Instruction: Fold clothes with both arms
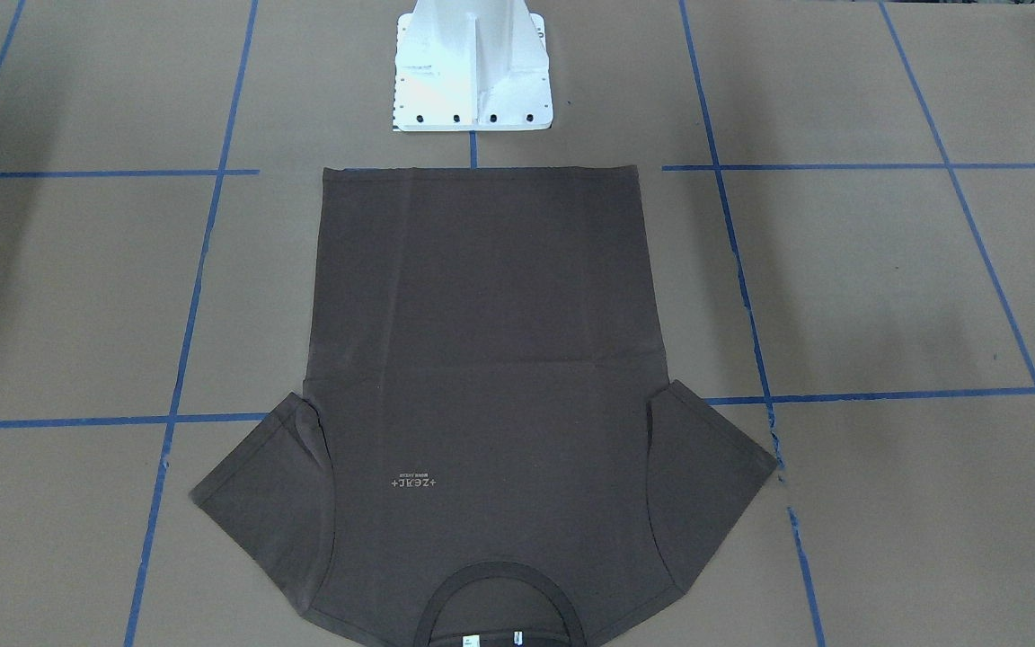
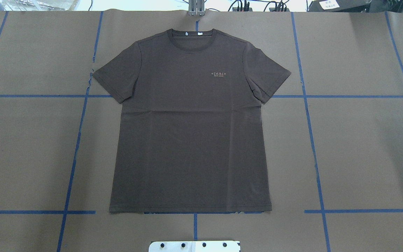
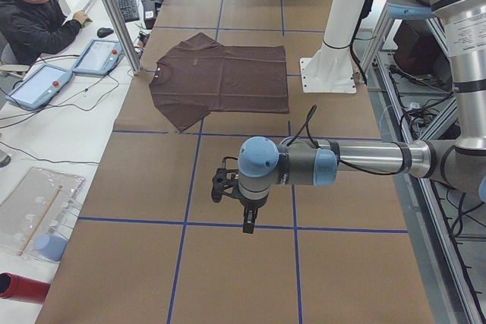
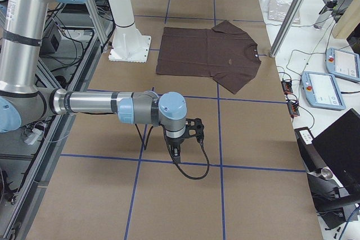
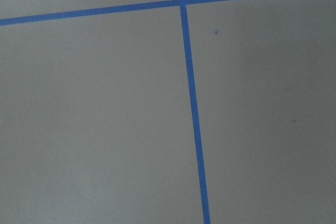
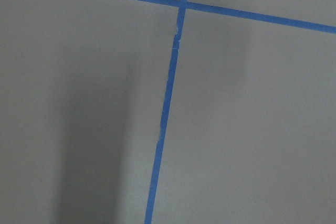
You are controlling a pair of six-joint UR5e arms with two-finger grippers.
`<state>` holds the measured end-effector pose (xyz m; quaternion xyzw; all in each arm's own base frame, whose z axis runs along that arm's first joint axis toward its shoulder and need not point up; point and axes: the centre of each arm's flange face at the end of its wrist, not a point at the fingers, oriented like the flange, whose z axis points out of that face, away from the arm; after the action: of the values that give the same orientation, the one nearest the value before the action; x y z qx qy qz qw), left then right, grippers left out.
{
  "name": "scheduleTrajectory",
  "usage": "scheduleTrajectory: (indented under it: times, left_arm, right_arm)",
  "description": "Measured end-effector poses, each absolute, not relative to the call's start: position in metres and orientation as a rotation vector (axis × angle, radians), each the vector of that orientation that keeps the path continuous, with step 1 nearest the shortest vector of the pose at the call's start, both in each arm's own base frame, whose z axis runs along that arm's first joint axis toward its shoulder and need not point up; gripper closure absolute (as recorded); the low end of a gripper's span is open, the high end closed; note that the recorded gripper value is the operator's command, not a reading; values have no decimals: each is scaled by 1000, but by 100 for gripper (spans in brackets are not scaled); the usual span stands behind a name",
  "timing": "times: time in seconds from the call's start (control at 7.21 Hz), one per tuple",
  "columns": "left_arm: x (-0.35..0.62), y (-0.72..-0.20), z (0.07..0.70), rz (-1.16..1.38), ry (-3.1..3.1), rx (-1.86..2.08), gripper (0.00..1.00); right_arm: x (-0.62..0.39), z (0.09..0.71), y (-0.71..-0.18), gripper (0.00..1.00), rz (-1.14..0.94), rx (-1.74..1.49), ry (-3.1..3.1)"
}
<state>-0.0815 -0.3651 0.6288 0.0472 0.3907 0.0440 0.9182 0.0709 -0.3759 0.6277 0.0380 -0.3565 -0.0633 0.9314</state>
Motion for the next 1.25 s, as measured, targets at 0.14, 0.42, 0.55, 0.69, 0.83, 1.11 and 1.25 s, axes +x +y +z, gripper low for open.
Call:
scheduleTrajectory:
  times: [0.14, 0.42, 0.55, 0.69, 0.83, 1.11, 1.25]
  left_arm:
    - [-81, -365, 628, 92, 804, 100, 0]
    - [-82, -366, 628, 95, 800, 106, 0]
    - [-82, -368, 625, 107, 795, 134, 0]
    - [-82, -372, 619, 130, 790, 190, 0]
    - [-82, -379, 608, 166, 784, 276, 0]
    - [-85, -425, 568, 280, 745, 550, 0]
    - [-86, -451, 558, 320, 730, 647, 0]
  right_arm:
    - [71, 627, -376, 0, -130, 81, -730]
    - [71, 625, -379, 0, -144, 108, -727]
    - [68, 620, -385, 0, -159, 132, -725]
    - [62, 606, -402, 0, -193, 184, -721]
    - [55, 587, -436, 0, -233, 255, -715]
    - [47, 571, -507, 0, -266, 321, -735]
    - [43, 565, -532, 0, -268, 328, -775]
